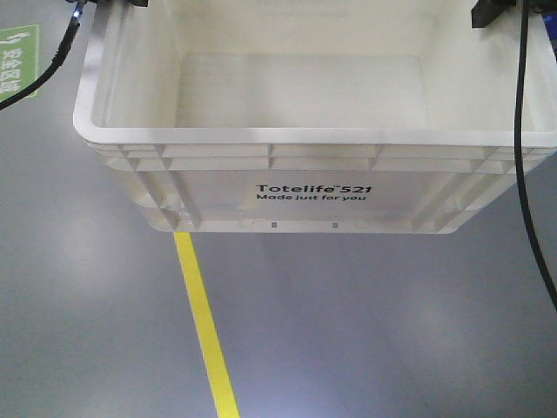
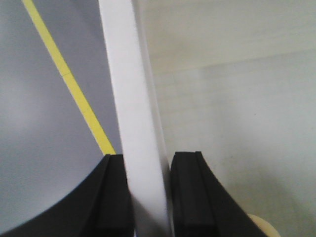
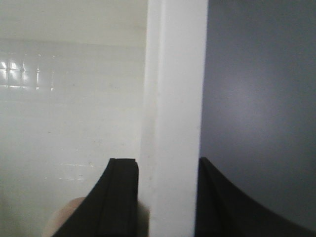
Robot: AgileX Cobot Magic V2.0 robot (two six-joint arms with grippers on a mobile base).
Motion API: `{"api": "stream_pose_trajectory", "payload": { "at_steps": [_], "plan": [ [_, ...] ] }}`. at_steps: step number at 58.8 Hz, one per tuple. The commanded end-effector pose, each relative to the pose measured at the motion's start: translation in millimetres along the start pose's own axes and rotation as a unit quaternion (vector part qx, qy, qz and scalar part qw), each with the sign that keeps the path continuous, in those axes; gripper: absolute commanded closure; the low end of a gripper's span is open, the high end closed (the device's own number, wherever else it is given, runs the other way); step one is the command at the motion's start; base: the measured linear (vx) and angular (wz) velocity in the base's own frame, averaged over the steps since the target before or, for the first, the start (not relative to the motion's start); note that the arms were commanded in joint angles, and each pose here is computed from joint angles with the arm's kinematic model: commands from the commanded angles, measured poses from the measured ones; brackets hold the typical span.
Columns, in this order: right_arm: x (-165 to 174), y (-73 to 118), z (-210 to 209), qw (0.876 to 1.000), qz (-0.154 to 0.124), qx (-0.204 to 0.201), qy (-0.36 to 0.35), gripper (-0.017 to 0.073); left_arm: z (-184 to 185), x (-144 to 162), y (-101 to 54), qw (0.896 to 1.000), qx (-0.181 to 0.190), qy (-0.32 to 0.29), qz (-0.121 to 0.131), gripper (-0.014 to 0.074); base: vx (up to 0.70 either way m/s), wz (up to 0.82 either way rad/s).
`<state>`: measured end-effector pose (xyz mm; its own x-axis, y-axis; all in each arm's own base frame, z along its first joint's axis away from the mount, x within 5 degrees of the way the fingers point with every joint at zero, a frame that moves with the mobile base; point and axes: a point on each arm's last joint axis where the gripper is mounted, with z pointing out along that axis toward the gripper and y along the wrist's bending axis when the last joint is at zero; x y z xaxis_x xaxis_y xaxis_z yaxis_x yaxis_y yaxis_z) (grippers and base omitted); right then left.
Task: Place moving items into box and shelve
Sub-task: 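Hold the tote rims with both grippers while the base turns toward the shelf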
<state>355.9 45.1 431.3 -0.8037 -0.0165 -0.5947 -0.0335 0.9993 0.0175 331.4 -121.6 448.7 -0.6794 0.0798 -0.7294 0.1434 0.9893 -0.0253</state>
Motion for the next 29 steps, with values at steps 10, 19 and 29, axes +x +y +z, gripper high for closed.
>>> {"api": "stream_pose_trajectory", "payload": {
  "at_steps": [10,19,29],
  "plan": [
    [-3.3,-19.6,-41.2,0.996,-0.011,0.063,-0.057,0.0564,-39.3,-18.3,17.3,0.994,-0.043,-0.101,0.017,0.0592,0.57,-0.49],
    [-3.3,-19.6,-41.2,0.996,-0.011,0.063,-0.057,0.0564,-39.3,-18.3,17.3,0.994,-0.043,-0.101,0.017,0.0592,0.56,-0.55],
    [-3.3,-19.6,-41.2,0.996,-0.011,0.063,-0.057,0.0564,-39.3,-18.3,17.3,0.994,-0.043,-0.101,0.017,0.0592,0.55,-0.62]
  ]
}}
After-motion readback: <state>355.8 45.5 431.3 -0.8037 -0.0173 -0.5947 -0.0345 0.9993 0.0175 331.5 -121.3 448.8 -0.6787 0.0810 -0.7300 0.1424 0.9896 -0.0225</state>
